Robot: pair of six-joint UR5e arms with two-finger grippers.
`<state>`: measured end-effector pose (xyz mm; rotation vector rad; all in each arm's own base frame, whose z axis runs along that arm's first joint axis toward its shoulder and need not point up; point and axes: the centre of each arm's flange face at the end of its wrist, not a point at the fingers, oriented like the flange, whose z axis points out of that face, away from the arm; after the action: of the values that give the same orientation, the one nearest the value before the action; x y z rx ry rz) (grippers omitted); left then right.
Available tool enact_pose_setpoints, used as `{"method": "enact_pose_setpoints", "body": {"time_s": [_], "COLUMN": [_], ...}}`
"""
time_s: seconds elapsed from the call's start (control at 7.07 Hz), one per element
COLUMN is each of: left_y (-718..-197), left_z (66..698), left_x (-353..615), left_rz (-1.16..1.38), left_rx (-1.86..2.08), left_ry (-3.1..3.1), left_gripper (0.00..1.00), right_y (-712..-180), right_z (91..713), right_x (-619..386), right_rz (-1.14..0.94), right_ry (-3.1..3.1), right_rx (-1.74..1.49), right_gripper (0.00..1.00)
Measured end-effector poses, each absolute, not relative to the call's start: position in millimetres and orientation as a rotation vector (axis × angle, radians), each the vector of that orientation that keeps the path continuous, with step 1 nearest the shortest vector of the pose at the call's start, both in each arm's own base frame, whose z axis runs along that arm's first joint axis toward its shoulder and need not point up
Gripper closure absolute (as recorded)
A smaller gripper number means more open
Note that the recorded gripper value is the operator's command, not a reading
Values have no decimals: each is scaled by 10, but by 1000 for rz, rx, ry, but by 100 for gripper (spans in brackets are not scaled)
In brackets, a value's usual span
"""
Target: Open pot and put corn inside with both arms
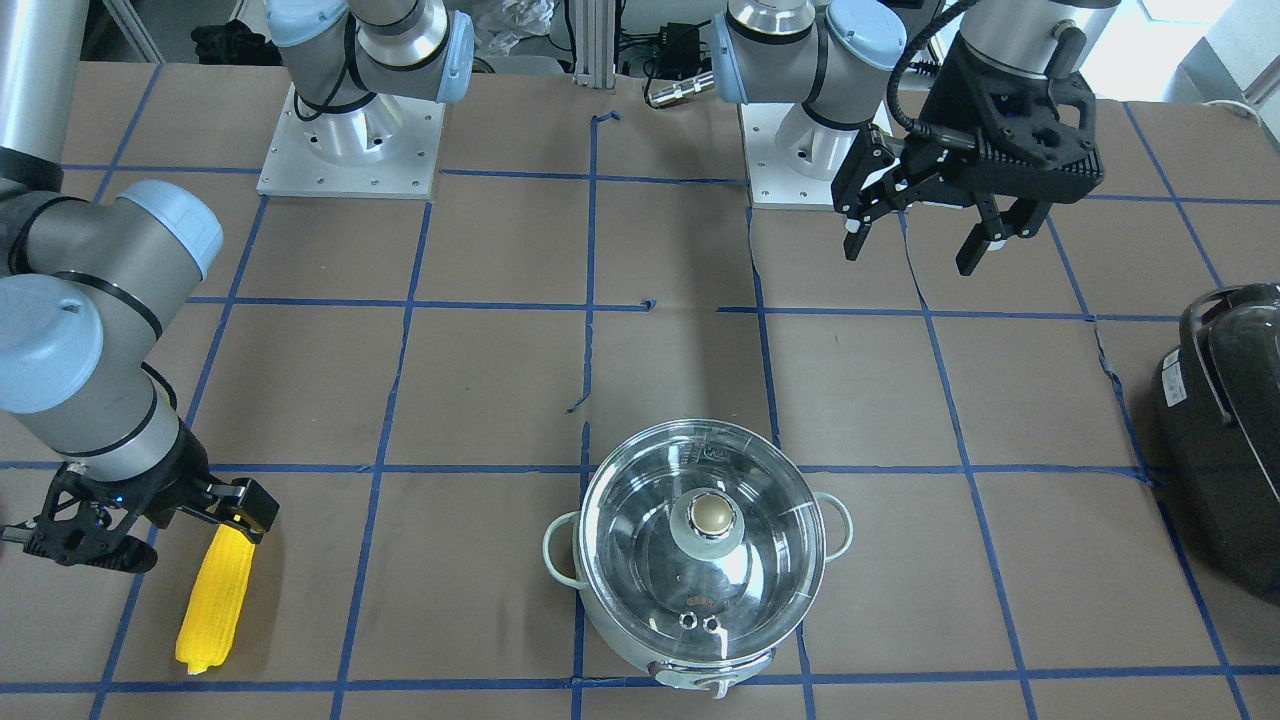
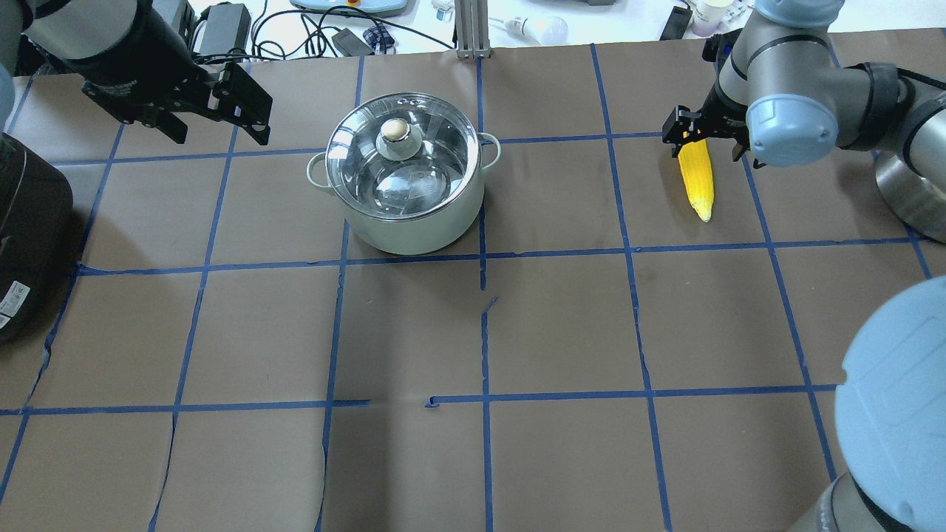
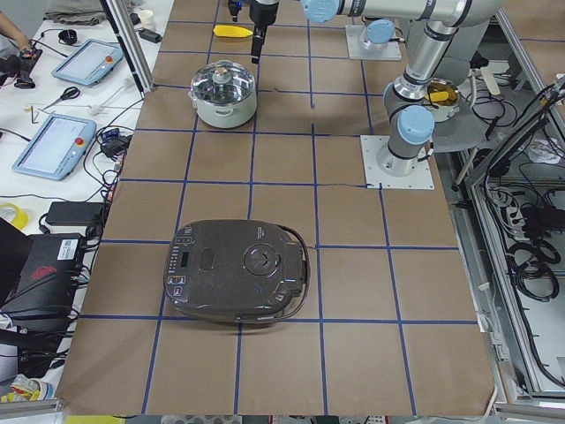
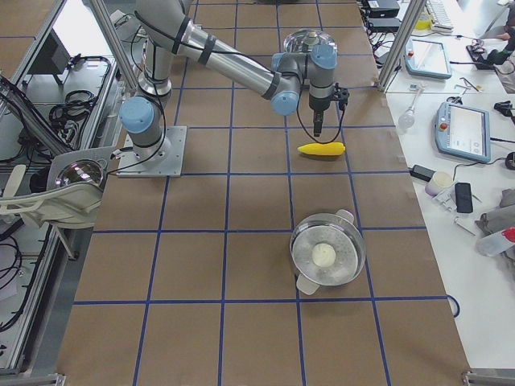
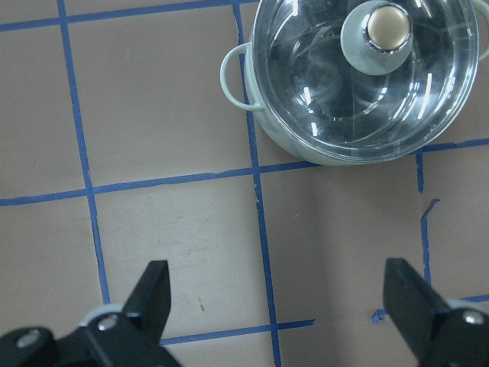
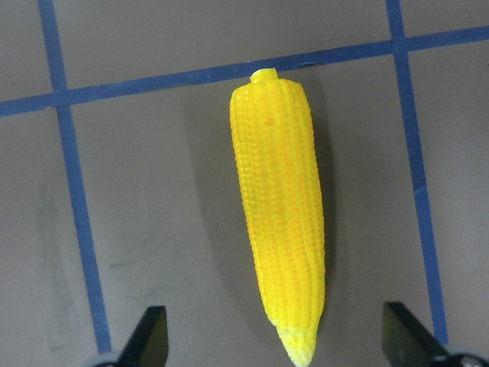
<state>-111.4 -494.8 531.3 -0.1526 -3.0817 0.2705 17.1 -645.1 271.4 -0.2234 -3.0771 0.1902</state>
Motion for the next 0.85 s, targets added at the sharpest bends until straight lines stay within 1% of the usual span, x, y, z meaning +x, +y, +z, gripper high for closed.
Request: {"method": "enact_pose_setpoints", "body": {"time_s": [0.57,0.85], "left_y": [-4952,-4958], "left_z": [5333,5345], "left_x": [-1098,-1094], "left_rz": [276,277], "left_rx": [-150,-149], "left_ry": [-3082,-3084], "left_gripper": [0,0], "right_y": [-6681,-6717], "right_z": [2135,1945], "right_x": [7,-9], "right_rz": [224,216], "right_ry": [-3073,-3074], "right_rx": [-186,-182], "right_gripper": [0,0]}}
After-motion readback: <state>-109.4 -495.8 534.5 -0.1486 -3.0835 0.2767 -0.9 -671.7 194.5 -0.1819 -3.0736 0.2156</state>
